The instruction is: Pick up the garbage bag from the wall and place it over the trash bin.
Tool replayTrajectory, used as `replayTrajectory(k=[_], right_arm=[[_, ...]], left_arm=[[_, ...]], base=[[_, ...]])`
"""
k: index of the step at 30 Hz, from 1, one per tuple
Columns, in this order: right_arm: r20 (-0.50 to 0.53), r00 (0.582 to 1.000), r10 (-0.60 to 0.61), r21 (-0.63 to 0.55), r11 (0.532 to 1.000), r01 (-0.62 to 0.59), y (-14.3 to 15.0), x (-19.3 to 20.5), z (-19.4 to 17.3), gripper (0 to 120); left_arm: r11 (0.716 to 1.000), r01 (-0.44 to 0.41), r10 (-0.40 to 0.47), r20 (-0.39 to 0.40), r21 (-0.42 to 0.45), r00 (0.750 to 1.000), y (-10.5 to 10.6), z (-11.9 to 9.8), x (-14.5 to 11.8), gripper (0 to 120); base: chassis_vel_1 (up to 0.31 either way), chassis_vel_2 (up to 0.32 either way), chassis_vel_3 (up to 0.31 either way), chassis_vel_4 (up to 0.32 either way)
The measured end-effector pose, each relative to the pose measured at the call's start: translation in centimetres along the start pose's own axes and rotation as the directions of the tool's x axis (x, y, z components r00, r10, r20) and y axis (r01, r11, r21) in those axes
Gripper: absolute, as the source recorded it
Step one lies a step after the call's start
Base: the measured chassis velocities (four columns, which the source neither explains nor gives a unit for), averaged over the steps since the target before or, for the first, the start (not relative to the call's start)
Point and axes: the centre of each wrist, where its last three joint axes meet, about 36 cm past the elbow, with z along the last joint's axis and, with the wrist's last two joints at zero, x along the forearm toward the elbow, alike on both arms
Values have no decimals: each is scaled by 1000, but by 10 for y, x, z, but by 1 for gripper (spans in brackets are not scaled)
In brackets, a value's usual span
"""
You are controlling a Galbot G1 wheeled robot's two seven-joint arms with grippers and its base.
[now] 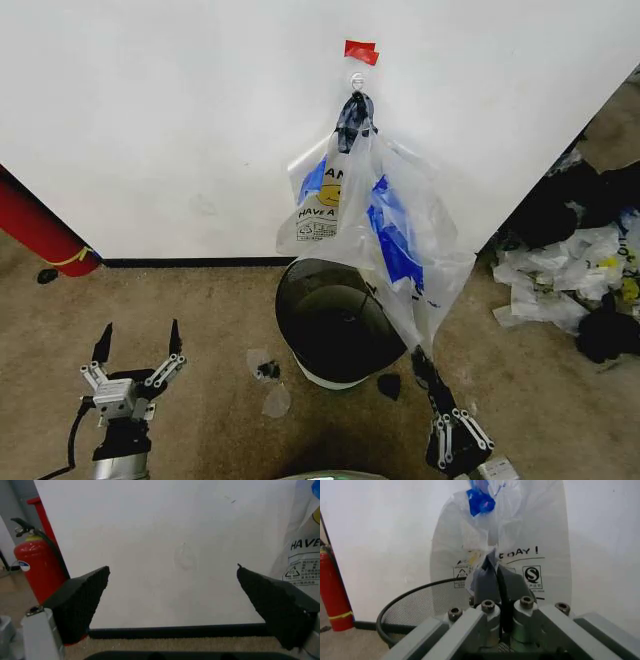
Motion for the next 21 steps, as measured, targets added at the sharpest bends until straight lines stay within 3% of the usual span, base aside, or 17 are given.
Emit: replayTrajectory(k=[12, 21], right_arm=[[-54, 996, -74, 60, 995, 77, -19, 12, -5, 0], [-50, 980, -194, 23, 980, 195, -28, 11, -3, 0]], left_arm=[[1000, 27, -27, -3, -6, 1000, 1, -1, 8, 100], [999, 36, -36, -5, -7, 999, -1, 0, 10, 100]], base=[[0, 0, 0, 0], [0, 0, 0, 0]])
